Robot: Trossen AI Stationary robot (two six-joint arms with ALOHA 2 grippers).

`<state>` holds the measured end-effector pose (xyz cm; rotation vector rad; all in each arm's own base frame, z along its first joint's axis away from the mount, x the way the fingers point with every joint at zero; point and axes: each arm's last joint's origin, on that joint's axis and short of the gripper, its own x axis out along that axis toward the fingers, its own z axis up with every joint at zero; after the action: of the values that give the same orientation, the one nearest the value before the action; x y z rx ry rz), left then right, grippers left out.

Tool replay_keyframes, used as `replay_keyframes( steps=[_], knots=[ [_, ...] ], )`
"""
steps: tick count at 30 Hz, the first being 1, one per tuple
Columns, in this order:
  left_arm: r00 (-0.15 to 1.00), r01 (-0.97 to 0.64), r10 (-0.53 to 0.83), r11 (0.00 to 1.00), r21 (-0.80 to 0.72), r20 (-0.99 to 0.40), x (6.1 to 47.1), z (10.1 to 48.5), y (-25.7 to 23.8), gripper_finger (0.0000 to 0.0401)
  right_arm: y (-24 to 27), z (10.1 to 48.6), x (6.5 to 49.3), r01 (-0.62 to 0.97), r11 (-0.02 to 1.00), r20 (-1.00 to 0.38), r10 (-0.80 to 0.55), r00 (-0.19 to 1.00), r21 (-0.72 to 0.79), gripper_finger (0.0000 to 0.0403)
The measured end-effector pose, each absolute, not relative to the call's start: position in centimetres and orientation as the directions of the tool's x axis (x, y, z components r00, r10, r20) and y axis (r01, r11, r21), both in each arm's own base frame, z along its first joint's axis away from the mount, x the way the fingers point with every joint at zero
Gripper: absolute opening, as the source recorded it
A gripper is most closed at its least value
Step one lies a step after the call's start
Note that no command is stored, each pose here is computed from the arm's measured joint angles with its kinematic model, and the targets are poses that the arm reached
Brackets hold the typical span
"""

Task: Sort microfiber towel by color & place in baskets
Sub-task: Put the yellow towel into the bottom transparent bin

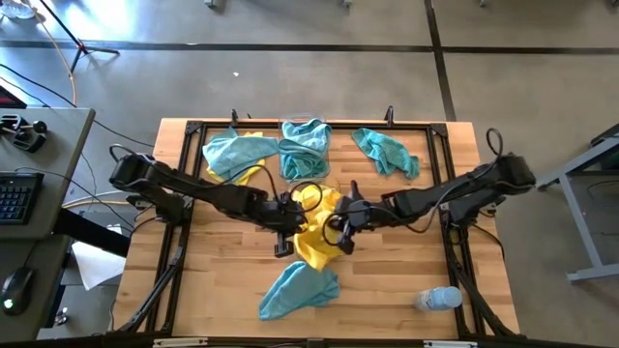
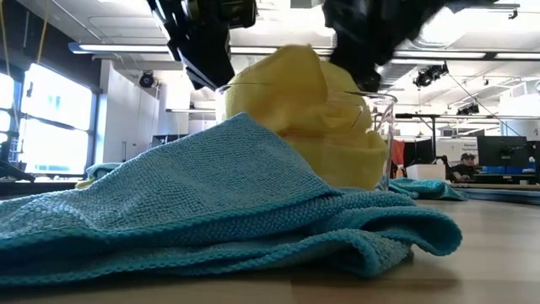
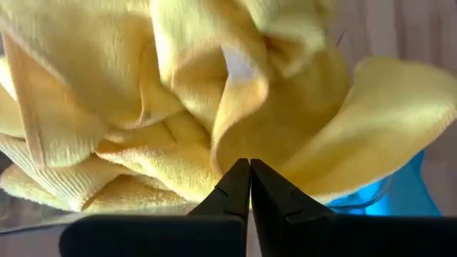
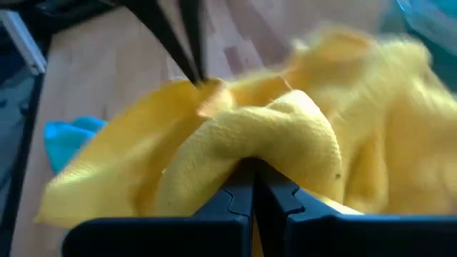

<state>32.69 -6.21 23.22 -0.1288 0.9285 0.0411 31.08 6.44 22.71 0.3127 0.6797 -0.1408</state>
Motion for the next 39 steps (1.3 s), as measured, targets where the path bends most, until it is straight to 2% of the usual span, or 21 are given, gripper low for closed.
replay_keyframes(
  steps=[3, 9, 14, 22, 27, 32, 39],
  knots=[
    [0.590, -0.089, -0.020, 0.992, -0.089, -0.807, 32.3, 23.5, -6.2, 0.0000, 6.8, 23.5, 33.1, 0.196, 0.967, -0.683, -0.031, 0.729, 0.165, 0.0000],
    [0.576, -0.080, 0.001, 0.995, -0.056, -0.818, 30.4, 25.0, -7.3, 0.0000, 6.7, 23.1, 37.2, 0.165, 0.982, -0.834, -0.012, 0.551, 0.094, 0.0000],
    [0.597, -0.093, 0.057, 0.996, 0.002, -0.800, 28.1, 26.7, -8.9, 0.0000, 7.0, 20.5, 39.7, 0.125, 0.989, -0.907, 0.018, 0.420, 0.077, 0.0000],
    [0.582, -0.202, 0.190, 0.976, 0.086, -0.790, 23.9, 28.1, -11.4, 0.0000, 7.1, 15.6, 41.3, 0.142, 0.978, -0.945, 0.102, 0.311, 0.153, 0.0000],
    [0.583, -0.237, 0.224, 0.966, 0.100, -0.781, 22.0, 28.5, -12.6, 0.0000, 7.3, 15.2, 41.6, 0.149, 0.972, -0.937, 0.127, 0.326, 0.184, 0.0000],
    [0.593, -0.249, 0.237, 0.963, 0.105, -0.769, 20.5, 28.0, -13.4, 0.0000, 7.2, 16.5, 41.5, 0.183, 0.965, -0.921, 0.105, 0.375, 0.185, 0.0000],
    [0.662, -0.266, 0.126, 0.961, -0.075, -0.739, 17.6, 23.9, -12.7, 0.0000, 7.0, 21.1, 40.4, 0.205, 0.951, -0.873, 0.108, 0.476, 0.230, 0.0002]
  ],
)
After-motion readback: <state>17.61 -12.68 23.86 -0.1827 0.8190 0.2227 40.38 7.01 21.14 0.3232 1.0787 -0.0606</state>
